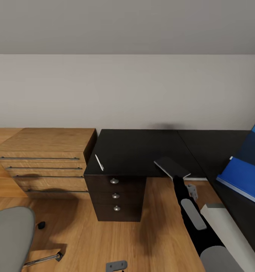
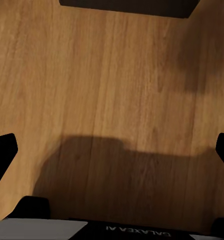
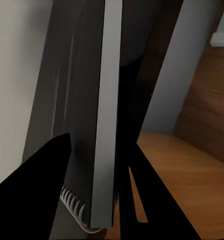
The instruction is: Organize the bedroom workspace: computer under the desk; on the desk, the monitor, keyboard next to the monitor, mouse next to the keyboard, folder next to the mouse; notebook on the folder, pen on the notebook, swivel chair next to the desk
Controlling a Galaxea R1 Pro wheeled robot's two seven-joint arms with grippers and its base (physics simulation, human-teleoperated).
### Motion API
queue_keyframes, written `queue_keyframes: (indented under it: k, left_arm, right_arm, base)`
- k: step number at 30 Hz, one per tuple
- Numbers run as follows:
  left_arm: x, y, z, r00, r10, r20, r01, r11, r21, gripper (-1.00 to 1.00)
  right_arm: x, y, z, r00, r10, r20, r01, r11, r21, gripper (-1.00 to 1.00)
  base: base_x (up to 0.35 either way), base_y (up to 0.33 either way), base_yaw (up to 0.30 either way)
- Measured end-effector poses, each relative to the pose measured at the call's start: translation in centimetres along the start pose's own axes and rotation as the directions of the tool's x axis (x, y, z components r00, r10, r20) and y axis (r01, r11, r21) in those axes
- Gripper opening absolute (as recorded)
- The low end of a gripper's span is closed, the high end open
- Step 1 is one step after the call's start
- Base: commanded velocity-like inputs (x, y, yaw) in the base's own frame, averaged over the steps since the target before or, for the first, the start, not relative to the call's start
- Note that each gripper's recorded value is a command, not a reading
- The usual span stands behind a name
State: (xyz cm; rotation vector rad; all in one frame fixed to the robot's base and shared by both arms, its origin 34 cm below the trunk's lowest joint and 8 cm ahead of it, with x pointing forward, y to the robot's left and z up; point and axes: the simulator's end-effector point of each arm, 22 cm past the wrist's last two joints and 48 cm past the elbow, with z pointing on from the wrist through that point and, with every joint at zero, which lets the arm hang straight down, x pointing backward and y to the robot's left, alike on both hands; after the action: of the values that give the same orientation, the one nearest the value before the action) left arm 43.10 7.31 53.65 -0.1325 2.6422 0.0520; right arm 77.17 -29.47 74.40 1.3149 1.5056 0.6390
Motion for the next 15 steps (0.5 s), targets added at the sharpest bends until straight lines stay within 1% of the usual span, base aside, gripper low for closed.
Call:
queue_keyframes:
  k: [6,10,15]
  left_arm:
    - [0.5,0.3,-0.7,1.0,0.015,-0.019,-0.015,1.0,-0.008,1.0]
    - [0.3,0.4,-1.3,1.0,0.018,-0.023,-0.018,1.0,-0.01,1.0]
    - [0.3,0.4,-1.5,0.999,0.02,-0.026,-0.02,1.0,-0.01,1.0]
  right_arm:
    - [-0.7,1.5,-0.7,1.0,0.005,0.009,-0.005,1.0,-0.021,-1.0]
    - [-1.3,2.9,-1.1,1.0,0.008,0.018,-0.007,0.999,-0.047,-1.0]
    - [-2.9,4.5,-1.6,0.999,0.018,0.048,-0.014,0.996,-0.089,-1.0]
  base:
    - [0.0,0.0,0.0]
    - [0.0,0.0,-0.008]
    - [0.0,0.0,-0.177]
